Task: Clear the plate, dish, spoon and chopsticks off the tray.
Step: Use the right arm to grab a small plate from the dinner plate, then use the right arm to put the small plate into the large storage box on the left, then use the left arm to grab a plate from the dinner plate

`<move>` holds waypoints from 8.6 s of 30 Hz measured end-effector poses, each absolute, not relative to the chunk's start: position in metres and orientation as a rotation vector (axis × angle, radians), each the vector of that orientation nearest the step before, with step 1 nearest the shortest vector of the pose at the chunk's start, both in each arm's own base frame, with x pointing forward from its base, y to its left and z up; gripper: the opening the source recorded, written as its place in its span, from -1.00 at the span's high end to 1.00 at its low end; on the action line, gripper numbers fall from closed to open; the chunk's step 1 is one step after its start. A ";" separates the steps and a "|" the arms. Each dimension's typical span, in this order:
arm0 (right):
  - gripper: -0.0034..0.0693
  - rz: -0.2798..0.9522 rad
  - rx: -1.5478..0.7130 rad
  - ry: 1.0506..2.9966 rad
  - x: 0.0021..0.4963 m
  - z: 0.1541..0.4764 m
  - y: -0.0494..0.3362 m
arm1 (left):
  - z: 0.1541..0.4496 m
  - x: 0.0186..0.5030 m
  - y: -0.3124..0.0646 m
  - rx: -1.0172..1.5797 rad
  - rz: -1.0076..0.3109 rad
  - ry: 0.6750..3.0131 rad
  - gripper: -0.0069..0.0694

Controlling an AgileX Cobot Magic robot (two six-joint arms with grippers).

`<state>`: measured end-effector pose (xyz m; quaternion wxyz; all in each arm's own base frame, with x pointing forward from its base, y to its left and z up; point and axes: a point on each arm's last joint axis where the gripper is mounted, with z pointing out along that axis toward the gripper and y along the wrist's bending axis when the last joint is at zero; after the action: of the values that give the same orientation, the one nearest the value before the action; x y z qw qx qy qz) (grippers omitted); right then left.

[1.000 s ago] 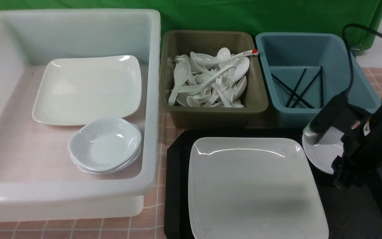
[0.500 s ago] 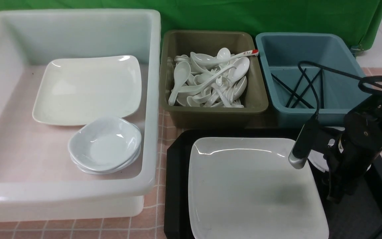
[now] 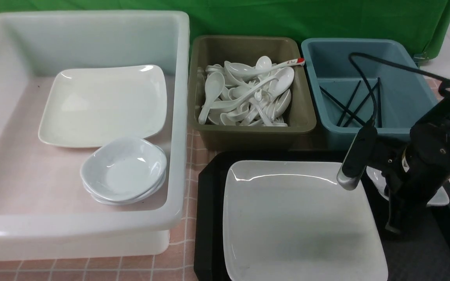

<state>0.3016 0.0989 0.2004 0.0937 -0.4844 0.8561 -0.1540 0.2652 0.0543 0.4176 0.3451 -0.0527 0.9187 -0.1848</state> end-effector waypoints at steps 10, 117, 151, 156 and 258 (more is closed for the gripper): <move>0.70 0.058 -1.255 2.197 0.242 0.337 0.169 | 0.418 0.265 0.054 -0.137 -0.480 2.385 0.77; 0.82 -0.011 -0.589 2.662 0.092 0.316 0.029 | 0.256 0.161 -0.255 1.633 -0.203 2.350 -0.30; 0.82 0.017 -0.590 2.666 0.092 0.316 0.030 | 0.215 0.138 -0.238 -0.054 -1.143 2.733 0.75; 0.82 0.017 -0.590 2.666 0.092 0.316 0.030 | 0.202 0.126 -0.233 -0.299 -1.112 2.671 0.63; 0.82 0.065 -0.587 2.662 0.091 0.316 0.033 | 0.156 0.184 -0.293 1.952 0.157 1.969 0.19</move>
<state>0.0914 0.0334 0.3157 0.2058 -0.2108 0.9553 0.0235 0.1843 -0.2934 0.1564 0.1812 0.6914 0.6972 0.0556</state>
